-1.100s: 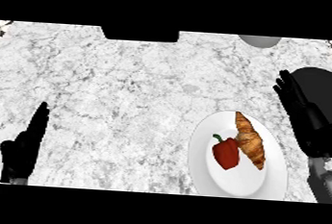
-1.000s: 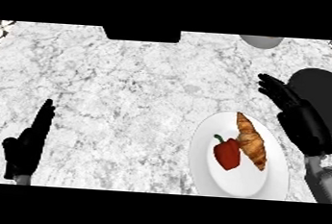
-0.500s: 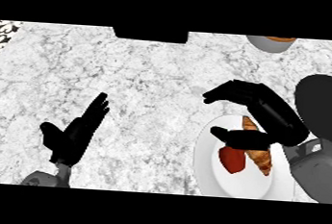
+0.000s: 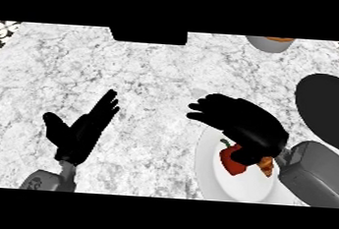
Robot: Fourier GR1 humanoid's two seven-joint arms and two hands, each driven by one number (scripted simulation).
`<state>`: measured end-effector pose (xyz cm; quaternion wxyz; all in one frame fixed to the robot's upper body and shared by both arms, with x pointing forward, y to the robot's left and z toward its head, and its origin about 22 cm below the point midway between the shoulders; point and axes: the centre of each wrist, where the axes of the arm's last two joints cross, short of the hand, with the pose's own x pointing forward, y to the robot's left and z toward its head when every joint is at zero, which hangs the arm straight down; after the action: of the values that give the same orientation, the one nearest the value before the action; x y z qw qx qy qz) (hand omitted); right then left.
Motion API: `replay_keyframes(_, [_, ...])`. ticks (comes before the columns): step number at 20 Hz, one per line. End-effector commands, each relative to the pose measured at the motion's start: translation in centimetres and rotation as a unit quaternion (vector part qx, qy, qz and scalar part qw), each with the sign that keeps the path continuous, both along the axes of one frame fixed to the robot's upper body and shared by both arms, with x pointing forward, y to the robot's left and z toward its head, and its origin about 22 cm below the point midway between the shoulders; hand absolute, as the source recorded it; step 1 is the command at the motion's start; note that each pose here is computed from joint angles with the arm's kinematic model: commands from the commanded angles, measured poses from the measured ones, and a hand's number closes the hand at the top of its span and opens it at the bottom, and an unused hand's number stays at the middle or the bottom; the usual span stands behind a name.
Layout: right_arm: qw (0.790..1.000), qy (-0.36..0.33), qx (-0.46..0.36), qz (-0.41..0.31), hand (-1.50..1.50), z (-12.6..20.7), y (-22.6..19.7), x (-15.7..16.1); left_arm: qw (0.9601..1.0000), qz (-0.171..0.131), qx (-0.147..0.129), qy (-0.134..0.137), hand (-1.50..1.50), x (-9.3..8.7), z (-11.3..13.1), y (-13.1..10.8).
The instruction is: Pick the bell pepper from the plate and place it in the pan
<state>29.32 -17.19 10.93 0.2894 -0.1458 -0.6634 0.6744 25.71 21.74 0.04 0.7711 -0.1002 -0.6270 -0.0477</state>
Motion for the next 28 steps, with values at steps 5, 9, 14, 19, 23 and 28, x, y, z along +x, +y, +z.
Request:
replay_keyframes(5, [0.942,-0.079,-0.32,-0.055,-1.5,-0.7,4.1,-3.1,0.9999,0.005,-0.009,0.009,0.0,0.4,0.9,-0.8])
replay_keyframes(9, [0.897,-0.071,-0.429,-0.073,-1.5,-1.9,7.2,-5.4,0.9999,0.005,-0.004,0.012,0.0,-0.6,0.0,0.4])
replay_keyframes(14, [0.858,-0.055,-0.502,-0.099,-1.5,-4.5,10.5,-9.0,1.0,0.008,0.001,0.005,0.0,0.7,1.5,0.6])
replay_keyframes(19, [0.85,-0.04,-0.506,-0.139,-1.5,-5.2,13.6,-12.1,0.9999,0.005,-0.006,0.008,0.0,0.0,1.9,0.9])
replay_keyframes(23, [0.849,-0.054,-0.504,-0.147,-1.5,-6.3,14.3,-13.3,0.9999,0.006,-0.01,0.004,0.0,-0.4,1.1,1.3])
replay_keyframes(28, [0.836,-0.086,-0.518,-0.159,-1.5,-8.0,9.9,-12.3,0.9999,0.008,-0.01,0.003,0.0,-0.7,0.9,-0.9])
